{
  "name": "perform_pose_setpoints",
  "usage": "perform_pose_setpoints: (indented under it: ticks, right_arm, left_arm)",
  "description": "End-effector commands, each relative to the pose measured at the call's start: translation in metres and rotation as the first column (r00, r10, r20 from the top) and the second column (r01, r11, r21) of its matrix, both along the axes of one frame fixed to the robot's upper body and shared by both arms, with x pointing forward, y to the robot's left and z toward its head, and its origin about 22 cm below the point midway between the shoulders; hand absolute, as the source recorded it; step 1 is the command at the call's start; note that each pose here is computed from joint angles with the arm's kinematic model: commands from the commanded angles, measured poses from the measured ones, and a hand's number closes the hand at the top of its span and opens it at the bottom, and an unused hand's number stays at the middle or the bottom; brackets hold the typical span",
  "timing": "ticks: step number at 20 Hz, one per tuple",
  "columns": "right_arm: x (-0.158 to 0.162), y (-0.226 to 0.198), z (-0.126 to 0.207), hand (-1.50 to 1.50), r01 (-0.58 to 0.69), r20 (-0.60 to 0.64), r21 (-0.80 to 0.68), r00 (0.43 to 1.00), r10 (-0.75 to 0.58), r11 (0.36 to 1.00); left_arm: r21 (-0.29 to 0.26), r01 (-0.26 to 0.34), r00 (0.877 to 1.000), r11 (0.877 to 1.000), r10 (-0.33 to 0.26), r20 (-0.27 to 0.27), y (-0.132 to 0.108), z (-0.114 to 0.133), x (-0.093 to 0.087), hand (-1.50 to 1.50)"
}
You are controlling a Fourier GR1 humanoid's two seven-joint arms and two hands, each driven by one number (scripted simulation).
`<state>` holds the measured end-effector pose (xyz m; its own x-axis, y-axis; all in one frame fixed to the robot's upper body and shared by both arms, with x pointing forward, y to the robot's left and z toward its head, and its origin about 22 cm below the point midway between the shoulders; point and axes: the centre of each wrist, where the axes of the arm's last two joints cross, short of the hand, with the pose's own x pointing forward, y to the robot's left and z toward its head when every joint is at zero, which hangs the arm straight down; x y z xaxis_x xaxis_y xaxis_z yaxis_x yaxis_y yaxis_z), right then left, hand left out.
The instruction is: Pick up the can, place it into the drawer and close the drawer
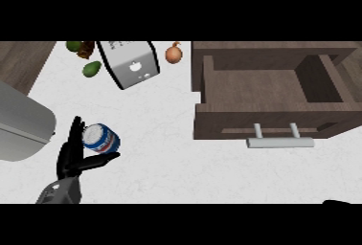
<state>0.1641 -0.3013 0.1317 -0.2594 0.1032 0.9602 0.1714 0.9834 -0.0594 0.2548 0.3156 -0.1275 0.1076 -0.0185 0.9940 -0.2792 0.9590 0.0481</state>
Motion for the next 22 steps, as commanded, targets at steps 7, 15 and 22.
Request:
perform_pose_setpoints:
  ticks: [7, 15, 22]
  right_arm:
    - [0.01, -0.006, -0.009, -1.5, 0.01, 0.015, -0.007, 1.0, -0.01, 1.0]
    - [0.004, 0.009, 0.01, -1.5, 0.009, 0.028, -0.007, 1.0, -0.009, 1.0]
    - [0.0, 0.012, 0.008, -1.5, 0.02, 0.014, -0.04, 1.0, -0.02, 0.999]
  left_arm:
    - [-0.042, 0.144, 0.99, 0.989, -0.144, 0.007, -0.019, 0.003, 0.034, -1.5]
    - [-0.1, 0.221, 0.974, 0.97, -0.213, 0.083, -0.012, 0.006, 0.041, 1.5]
    - [-0.091, 0.249, 0.961, 0.964, -0.234, 0.145, -0.036, 0.017, 0.063, 1.5]
